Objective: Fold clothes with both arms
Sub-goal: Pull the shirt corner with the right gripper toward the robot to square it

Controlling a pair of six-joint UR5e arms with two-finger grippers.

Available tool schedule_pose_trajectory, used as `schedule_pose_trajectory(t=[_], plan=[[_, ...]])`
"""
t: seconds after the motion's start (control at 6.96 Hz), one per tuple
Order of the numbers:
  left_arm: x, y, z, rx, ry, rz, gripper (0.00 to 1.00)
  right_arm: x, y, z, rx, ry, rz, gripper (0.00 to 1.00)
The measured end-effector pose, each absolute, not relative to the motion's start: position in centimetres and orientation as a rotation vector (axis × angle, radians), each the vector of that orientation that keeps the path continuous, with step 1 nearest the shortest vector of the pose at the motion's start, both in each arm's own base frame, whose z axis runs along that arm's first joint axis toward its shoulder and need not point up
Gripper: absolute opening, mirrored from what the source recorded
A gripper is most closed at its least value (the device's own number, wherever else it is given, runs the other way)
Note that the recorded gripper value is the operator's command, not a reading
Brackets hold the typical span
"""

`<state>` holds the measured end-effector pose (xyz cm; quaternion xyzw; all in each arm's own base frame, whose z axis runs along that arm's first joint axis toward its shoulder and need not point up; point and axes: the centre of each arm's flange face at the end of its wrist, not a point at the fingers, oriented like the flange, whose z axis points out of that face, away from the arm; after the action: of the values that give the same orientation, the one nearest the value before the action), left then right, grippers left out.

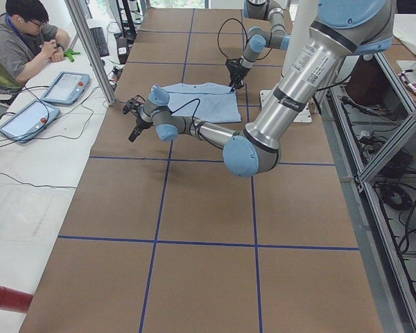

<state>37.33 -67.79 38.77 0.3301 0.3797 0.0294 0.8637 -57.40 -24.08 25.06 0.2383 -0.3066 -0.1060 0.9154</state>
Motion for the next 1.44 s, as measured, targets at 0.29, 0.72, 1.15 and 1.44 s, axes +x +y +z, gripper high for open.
schedule_pose_trajectory(t=[0.29, 0.72, 1.15, 1.44], plan=[[37.3, -67.8, 38.8, 0.692, 0.796, 0.062, 1.00, -57.5, -24.0, 24.9, 0.493, -0.632, -0.218, 0.00], [37.3, -67.8, 38.8, 0.692, 0.796, 0.062, 1.00, -56.6, -25.8, 24.7, 0.514, -0.621, -0.184, 0.00], [37.3, -67.8, 38.8, 0.693, 0.796, 0.061, 1.00, -51.7, -27.1, 27.6, 0.489, -0.612, -0.086, 0.00], [37.4, -67.8, 38.8, 0.693, 0.796, 0.062, 1.00, -49.7, -24.1, 32.0, 0.398, -0.614, 0.108, 0.00]])
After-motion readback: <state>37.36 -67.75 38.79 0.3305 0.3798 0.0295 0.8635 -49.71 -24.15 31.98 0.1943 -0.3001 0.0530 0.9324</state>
